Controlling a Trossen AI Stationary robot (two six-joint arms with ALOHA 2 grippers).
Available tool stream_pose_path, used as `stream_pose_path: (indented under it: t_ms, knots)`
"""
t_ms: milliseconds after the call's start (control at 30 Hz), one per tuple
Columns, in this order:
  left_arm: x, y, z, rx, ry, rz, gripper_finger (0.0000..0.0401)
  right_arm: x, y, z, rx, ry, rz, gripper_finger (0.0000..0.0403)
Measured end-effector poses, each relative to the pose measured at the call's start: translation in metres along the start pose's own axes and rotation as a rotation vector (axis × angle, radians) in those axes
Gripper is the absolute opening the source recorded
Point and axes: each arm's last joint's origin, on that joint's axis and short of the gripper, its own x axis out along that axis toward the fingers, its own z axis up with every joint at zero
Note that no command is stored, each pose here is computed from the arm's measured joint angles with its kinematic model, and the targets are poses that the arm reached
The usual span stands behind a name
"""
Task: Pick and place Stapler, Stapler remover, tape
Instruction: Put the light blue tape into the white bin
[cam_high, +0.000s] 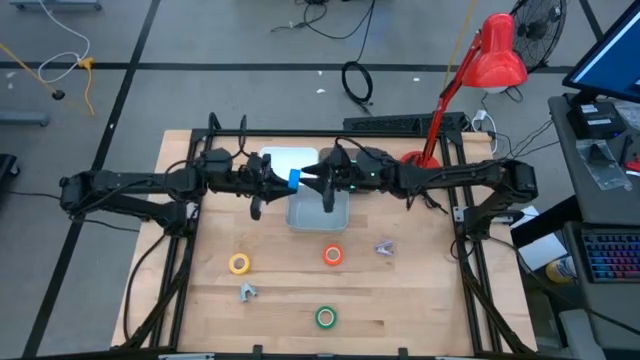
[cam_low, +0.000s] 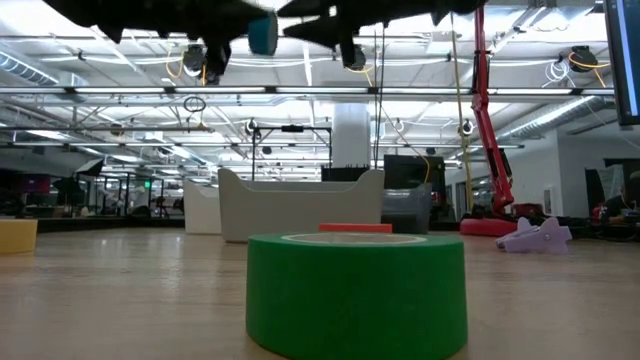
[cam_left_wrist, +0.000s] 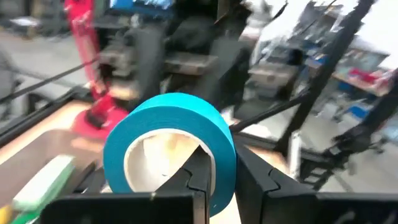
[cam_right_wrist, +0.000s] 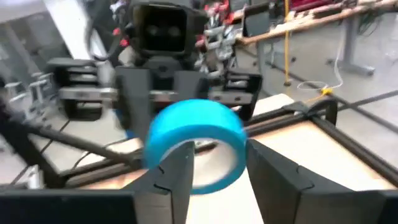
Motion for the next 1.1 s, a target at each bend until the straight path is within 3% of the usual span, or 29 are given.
stream_pose_path:
  t_ms: [167,267,533,800,967,1100]
  knots:
    - [-0.005,0.016,-0.004,0.003,0.057,0.120,0.0039,-0.023,0.003,0.003,-0.030,0.171,-0.016,0.0162]
    - [-0.009,0.028,-0.011,-0.003,0.123,0.228,0.0039,-0.036,0.000,-0.002,-0.036,0.289,-0.096,0.0163]
    - [-0.014,0.054,-0.006,0.105,0.452,0.516,0.0039,-0.067,-0.005,-0.005,-0.069,0.470,-0.284,0.0154]
    - [0.013,0.099,-0.001,0.158,0.732,0.568,0.0039,-0.073,-0.008,-0.011,-0.087,0.500,-0.333,0.0154]
    - [0.026,0.130,-0.019,0.058,0.997,0.545,0.0039,-0.073,-0.010,-0.021,-0.085,0.501,-0.334,0.0148]
    - [0.033,0.148,-0.034,0.028,1.113,0.524,0.0039,-0.072,-0.011,-0.025,-0.083,0.484,-0.330,0.0149]
